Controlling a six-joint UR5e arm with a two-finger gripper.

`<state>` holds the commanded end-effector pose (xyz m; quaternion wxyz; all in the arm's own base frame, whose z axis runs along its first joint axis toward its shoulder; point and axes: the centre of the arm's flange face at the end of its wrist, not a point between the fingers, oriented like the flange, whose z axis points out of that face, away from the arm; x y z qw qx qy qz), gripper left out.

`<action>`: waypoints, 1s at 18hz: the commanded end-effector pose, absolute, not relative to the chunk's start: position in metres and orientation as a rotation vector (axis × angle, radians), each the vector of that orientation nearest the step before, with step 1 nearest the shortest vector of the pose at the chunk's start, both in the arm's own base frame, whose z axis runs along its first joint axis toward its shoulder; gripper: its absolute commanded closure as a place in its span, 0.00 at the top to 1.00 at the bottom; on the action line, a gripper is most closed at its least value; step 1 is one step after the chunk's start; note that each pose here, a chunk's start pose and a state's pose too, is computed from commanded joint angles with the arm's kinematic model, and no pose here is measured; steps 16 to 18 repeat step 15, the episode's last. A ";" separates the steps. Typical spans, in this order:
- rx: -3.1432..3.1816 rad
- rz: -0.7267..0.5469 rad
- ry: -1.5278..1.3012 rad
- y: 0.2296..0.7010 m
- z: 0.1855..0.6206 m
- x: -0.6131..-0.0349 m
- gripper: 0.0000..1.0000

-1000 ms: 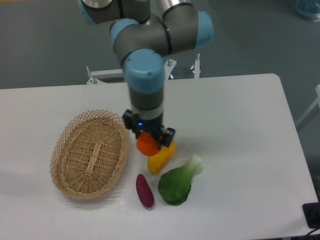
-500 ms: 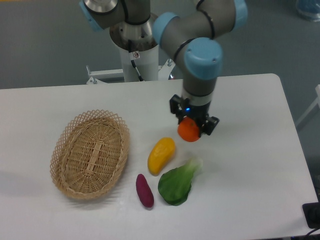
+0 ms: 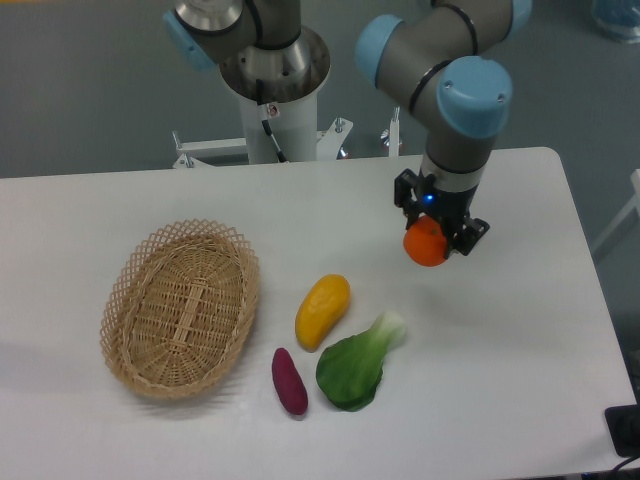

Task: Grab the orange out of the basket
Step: 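Lift the held orange out of the basket and carry it away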

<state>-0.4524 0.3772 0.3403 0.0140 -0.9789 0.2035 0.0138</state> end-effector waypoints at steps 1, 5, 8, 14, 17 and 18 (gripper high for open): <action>-3.048 0.043 0.636 0.378 0.340 -0.454 0.49; -3.048 0.057 0.631 0.378 0.336 -0.456 0.50; -3.046 0.072 0.633 0.379 0.335 -0.456 0.51; -3.045 0.067 0.633 0.378 0.333 -0.455 0.51; -3.045 0.067 0.633 0.378 0.334 -0.455 0.51; -3.045 0.067 0.633 0.378 0.334 -0.455 0.51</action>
